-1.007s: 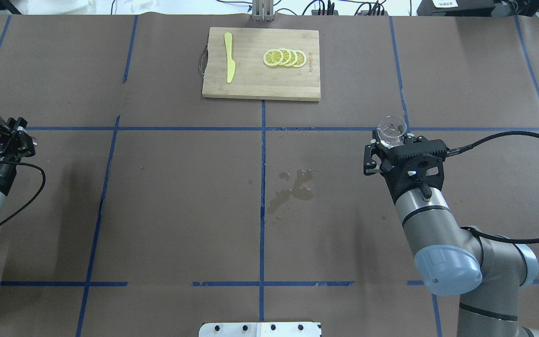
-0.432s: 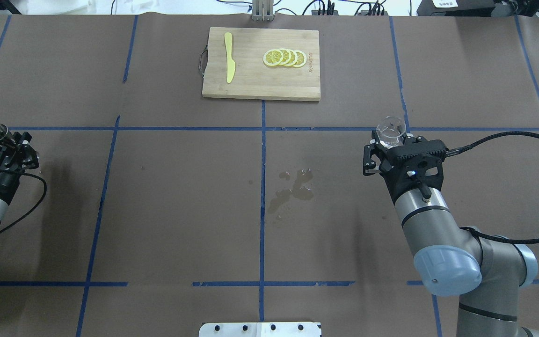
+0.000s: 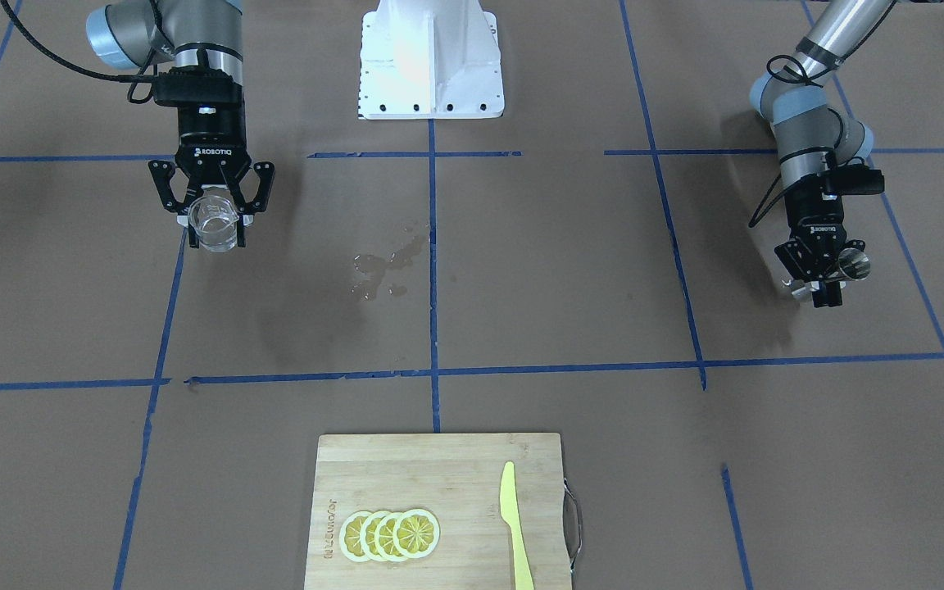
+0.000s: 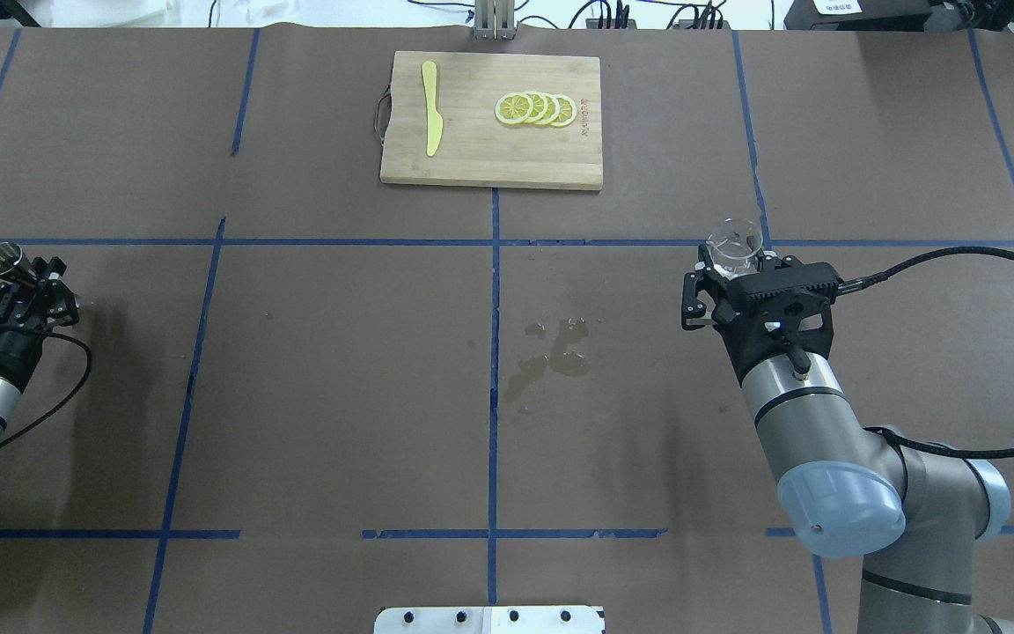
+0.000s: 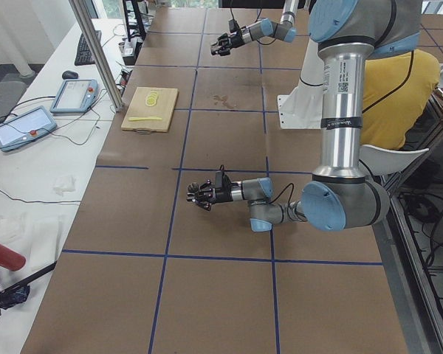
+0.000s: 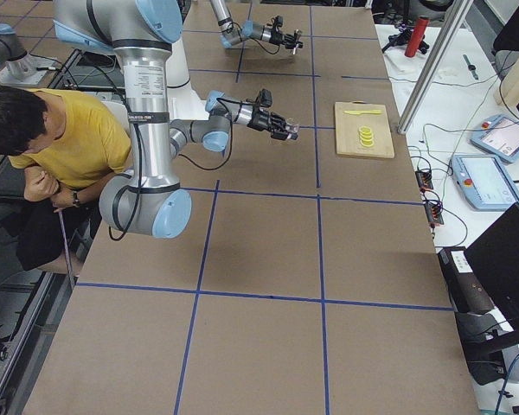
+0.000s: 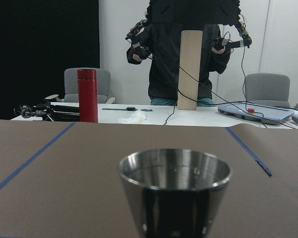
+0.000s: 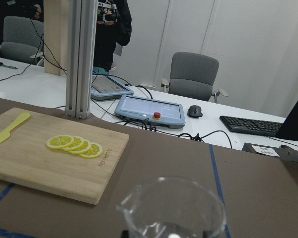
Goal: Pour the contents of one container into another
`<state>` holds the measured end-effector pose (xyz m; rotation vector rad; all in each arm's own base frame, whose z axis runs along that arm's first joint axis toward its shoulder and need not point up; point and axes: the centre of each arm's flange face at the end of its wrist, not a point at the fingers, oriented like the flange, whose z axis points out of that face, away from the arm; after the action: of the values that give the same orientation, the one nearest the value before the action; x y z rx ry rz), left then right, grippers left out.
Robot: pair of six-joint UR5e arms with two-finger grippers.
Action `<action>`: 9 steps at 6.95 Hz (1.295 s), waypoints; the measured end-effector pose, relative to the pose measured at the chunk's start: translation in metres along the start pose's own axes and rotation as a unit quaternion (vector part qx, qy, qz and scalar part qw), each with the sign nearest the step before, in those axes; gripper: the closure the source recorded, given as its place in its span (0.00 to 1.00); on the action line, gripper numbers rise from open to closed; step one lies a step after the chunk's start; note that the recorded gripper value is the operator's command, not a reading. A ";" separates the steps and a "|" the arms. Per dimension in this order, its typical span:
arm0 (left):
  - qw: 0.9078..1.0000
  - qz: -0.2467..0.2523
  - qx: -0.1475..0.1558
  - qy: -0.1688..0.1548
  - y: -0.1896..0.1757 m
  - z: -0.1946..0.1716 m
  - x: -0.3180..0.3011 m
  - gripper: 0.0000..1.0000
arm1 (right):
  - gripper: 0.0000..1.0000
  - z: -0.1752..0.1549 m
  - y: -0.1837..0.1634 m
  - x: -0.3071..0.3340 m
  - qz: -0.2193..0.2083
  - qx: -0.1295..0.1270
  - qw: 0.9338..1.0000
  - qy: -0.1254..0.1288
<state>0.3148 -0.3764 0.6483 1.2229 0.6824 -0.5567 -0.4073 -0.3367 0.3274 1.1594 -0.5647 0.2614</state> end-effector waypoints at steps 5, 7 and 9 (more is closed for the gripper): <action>1.000 0.007 -0.008 0.001 0.007 -0.002 0.003 1.00 | 1.00 0.000 -0.001 -0.001 0.001 0.000 1.000 -0.001; 1.000 0.010 -0.011 0.001 0.009 -0.003 0.004 0.94 | 1.00 0.000 -0.001 -0.002 0.001 0.000 1.000 -0.001; 1.000 0.014 -0.014 0.001 0.011 -0.004 0.005 0.81 | 1.00 -0.001 -0.001 -0.002 0.001 0.000 1.000 -0.002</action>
<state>0.3256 -0.3699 0.6511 1.2056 0.6713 -0.5216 -0.4084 -0.3364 0.3249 1.1604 -0.5687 0.2614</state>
